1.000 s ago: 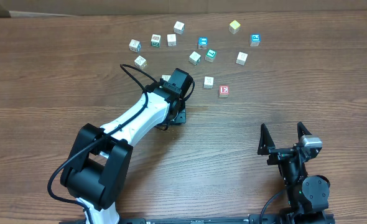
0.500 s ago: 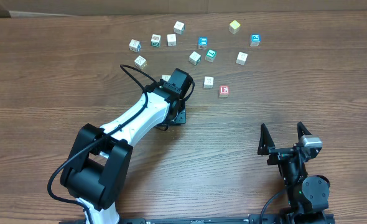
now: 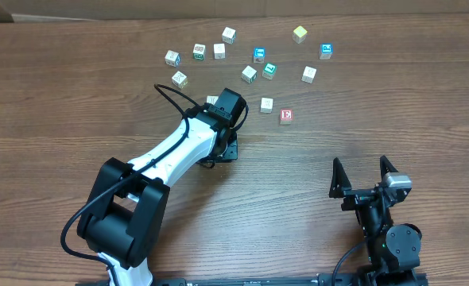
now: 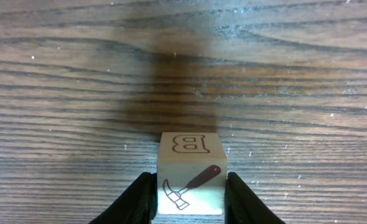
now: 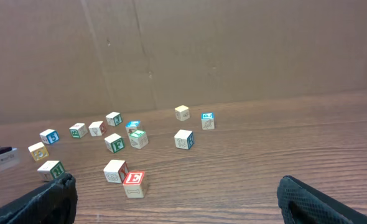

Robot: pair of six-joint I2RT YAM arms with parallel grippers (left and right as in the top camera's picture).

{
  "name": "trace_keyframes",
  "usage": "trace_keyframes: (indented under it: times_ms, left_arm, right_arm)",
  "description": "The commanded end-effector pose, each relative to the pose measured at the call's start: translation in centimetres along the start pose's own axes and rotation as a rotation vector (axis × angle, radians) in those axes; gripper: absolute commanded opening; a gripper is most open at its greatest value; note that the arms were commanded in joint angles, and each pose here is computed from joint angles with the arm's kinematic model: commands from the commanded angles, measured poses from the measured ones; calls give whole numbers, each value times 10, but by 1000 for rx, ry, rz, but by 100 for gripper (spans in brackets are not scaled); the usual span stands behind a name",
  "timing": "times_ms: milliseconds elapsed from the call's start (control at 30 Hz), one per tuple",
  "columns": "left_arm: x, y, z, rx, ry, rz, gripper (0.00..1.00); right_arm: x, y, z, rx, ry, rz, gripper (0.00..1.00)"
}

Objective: Form a tower
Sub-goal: 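Lower the 'B' block onto the table and release it, then move the left gripper to the white '2' block and grasp it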

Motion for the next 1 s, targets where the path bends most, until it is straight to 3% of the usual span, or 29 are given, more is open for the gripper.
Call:
trace_keyframes:
  times_ms: [0,100,200,333,500,733,967]
  left_arm:
    - [1,-1,-3,-9,17,-11,47]
    - [1,-1,-2,-10,16,-12,68]
    - [1,-1,-2,-9,14,-13,75]
    - [-2,-4,5,9,-8,-25,75]
    - [-45,-15,46,107,-114,-73,76]
    - [-123,-51,106,102,-397,-222,81]
    - [-121,-80,122,79,-505,-308,78]
  right_arm:
    - [0,-1,-2,0,-1,-7,100]
    - [0,-1,-2,0,-1,-7,100]
    - [0,-1,-2,0,-1,-6,100]
    - [0,-1,-2,0,-1,-6,100]
    - [0,-1,-2,0,-1,-7,100]
    - [0,-1,-2,0,-1,-7,100]
    - [0,-1,-2,0,-1,-7,100]
Point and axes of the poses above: each gripper's point midway between its finger pads, its own x axis out along the fingers, its own y axis along the line the jaws close on, z = x × y, the point moved 6 cm from there along -x, back along the fingers
